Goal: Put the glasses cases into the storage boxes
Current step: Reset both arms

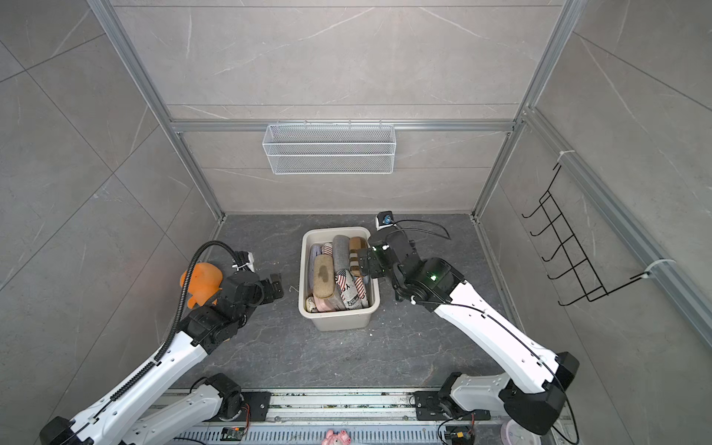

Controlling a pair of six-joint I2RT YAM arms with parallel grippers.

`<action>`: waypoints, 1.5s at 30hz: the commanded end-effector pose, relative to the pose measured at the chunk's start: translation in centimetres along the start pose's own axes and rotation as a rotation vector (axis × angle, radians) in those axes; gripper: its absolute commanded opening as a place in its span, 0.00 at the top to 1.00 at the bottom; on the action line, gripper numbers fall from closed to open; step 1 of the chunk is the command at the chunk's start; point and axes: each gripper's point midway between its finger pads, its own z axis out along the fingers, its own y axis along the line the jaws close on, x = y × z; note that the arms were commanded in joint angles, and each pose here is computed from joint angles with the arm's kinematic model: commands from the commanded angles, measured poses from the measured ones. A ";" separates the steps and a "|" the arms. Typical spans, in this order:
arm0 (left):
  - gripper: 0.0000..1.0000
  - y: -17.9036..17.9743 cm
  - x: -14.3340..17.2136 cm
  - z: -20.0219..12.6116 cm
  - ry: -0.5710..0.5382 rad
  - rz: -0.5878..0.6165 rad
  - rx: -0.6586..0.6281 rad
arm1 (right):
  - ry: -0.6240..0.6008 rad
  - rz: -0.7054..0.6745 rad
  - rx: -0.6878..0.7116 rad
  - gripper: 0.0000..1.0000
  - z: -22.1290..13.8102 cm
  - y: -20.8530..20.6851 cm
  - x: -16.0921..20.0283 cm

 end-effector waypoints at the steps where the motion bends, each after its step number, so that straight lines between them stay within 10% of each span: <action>1: 0.00 0.9 -3.5 -0.6 -0.148 0.020 -0.061 | -0.101 0.080 -0.041 0.00 -1.0 -2.4 -1.6; 15: 0.00 9.5 1.1 8.5 -0.261 0.186 -0.278 | -0.191 -0.031 0.225 0.00 2.9 -14.1 3.0; 25: 0.00 11.6 2.9 14.5 -0.278 0.147 -0.158 | -0.285 -0.018 0.415 0.00 6.3 -17.7 8.6; 45: 0.00 12.0 3.3 15.5 -0.179 0.114 -0.115 | -0.300 0.189 0.384 0.00 14.7 -22.0 17.4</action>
